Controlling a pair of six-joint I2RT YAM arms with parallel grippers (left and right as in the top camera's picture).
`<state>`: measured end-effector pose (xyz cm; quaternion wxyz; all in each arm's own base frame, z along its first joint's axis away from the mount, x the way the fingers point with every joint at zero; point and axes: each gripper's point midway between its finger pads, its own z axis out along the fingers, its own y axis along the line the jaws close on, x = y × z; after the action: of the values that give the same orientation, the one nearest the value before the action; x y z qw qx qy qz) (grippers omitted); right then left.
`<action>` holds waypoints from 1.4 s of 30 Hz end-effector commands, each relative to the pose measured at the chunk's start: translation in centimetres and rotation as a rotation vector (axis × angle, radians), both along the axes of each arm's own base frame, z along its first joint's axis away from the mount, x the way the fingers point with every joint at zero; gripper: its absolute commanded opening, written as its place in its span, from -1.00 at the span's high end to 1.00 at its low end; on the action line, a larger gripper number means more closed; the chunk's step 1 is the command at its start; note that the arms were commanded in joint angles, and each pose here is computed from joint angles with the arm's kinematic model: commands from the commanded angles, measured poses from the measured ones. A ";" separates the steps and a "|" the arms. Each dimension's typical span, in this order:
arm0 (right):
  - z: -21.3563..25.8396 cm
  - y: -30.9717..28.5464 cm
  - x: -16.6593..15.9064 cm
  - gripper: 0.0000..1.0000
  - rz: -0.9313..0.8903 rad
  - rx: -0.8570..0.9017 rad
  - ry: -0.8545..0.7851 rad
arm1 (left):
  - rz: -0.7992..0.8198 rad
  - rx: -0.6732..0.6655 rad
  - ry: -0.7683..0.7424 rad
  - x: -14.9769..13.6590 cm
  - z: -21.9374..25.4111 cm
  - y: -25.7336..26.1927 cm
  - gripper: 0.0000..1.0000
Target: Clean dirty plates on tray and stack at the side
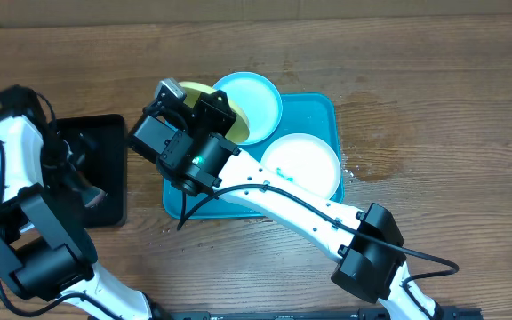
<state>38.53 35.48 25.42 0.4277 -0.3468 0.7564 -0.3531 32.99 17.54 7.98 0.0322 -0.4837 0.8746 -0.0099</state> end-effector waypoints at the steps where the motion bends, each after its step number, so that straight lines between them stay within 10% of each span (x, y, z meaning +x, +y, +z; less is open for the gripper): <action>1: 1.5 0.1 0.2 0.92 0.008 0.024 -0.019 | -0.042 -0.027 -0.084 1.9 3.6 -0.3 -0.77; 21: -8.3 -7.4 1.9 0.92 -0.131 1.163 1.162 | -0.296 -0.230 -0.244 4.3 5.2 -5.0 -0.96; 31: -18.1 -8.1 -2.5 0.92 -0.246 0.993 1.275 | -0.304 -0.201 -0.226 4.3 5.0 -4.8 -0.92; 42: -21.5 -5.8 -2.9 0.82 -0.325 0.729 0.958 | -0.304 -0.202 -0.225 4.2 5.0 -4.8 -0.90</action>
<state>34.18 30.81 3.91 0.0232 -0.2025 0.9694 0.1372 36.98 12.80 12.56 0.0711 -0.3556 0.9191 -0.1541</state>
